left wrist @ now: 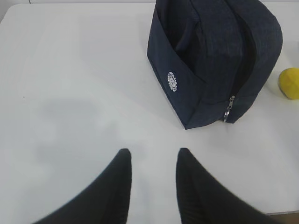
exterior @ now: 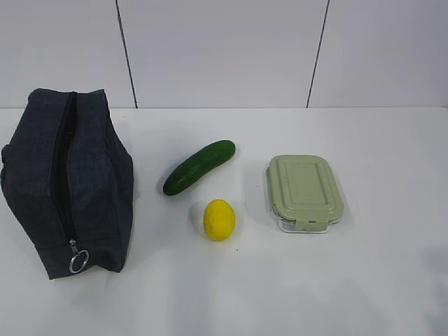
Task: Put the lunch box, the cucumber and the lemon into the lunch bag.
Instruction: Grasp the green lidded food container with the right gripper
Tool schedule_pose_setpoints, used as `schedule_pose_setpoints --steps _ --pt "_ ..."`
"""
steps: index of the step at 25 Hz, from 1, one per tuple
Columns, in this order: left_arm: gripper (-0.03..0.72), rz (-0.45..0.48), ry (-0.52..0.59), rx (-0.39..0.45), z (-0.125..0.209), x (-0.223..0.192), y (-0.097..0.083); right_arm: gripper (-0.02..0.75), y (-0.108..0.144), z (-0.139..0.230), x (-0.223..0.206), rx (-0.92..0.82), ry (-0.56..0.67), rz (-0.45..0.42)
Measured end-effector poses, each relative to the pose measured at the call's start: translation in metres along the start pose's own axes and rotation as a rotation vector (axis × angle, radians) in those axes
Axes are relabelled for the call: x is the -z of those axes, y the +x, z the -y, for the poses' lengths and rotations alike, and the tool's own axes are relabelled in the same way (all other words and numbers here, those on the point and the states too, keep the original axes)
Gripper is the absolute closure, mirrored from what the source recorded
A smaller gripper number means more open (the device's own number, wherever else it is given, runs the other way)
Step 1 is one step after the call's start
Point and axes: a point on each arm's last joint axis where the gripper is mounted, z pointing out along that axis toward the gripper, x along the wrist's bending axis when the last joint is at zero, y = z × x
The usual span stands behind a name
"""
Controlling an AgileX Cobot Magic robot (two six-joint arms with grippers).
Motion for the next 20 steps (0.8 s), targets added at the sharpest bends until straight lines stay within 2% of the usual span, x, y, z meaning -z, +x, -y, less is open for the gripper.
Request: schedule_pose_setpoints --steps 9,13,20 --pt "0.453 0.0 0.0 0.0 0.0 0.0 0.0 0.194 0.0 0.0 0.0 0.0 0.0 0.0" --pt "0.453 0.0 0.0 0.0 0.0 0.0 0.0 0.193 0.0 0.001 0.0 -0.067 0.013 -0.001" --pt "0.453 0.0 0.0 0.0 0.0 0.0 0.0 0.193 -0.002 -0.025 -0.011 -0.142 0.184 -0.022"
